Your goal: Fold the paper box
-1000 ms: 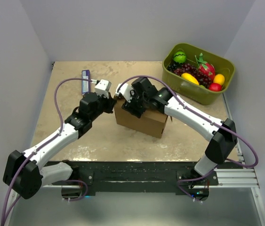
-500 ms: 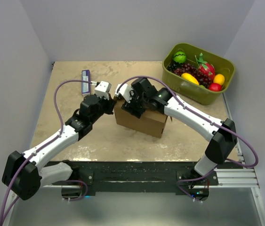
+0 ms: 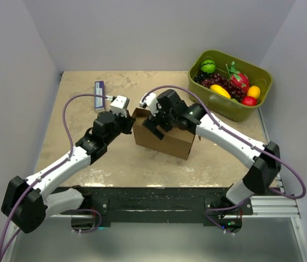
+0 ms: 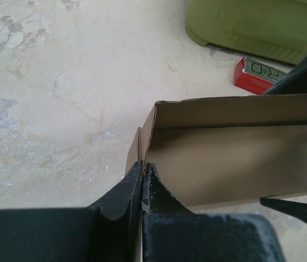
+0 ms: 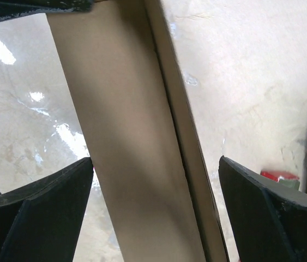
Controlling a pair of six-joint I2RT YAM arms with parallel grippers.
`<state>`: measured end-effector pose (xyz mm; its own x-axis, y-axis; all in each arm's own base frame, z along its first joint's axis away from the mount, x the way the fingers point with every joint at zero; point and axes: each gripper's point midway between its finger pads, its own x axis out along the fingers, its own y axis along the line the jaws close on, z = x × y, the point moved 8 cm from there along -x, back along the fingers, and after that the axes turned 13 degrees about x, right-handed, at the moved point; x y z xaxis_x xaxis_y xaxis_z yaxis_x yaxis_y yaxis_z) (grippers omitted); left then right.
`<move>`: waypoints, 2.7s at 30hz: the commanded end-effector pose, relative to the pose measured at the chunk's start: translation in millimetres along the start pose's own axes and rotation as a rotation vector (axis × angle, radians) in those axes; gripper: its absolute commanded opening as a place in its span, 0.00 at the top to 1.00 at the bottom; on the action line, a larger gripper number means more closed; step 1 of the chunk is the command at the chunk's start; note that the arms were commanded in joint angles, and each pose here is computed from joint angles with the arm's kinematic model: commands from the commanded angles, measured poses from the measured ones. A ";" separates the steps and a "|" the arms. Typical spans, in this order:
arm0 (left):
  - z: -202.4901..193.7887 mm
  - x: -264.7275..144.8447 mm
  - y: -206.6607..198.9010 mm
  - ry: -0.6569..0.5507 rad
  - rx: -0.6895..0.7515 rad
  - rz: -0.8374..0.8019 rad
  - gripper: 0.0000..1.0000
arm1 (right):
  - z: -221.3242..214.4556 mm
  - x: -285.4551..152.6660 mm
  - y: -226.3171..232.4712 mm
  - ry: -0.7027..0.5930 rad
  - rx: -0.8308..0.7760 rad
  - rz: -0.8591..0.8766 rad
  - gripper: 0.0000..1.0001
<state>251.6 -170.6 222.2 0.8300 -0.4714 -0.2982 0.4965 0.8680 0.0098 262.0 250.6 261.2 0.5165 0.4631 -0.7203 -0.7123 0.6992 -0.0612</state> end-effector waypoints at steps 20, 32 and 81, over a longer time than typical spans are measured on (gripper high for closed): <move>-64.9 -6.0 -1.2 0.347 0.009 0.012 1.00 | -60.0 -149.0 -47.1 -0.044 0.766 -0.424 0.22; -61.8 -6.0 -2.0 0.344 0.015 0.000 1.00 | -90.1 -124.4 -34.5 0.066 0.828 -0.379 0.46; -59.3 -8.6 -10.3 0.351 0.068 0.014 1.00 | -74.7 -134.0 -36.7 -0.080 0.887 -0.364 0.52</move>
<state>250.6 -181.0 224.0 0.8405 -0.4268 -0.3338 0.4632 0.8856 0.0338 183.8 128.0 297.8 0.6507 0.1787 -0.7380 0.0786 0.9508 0.2996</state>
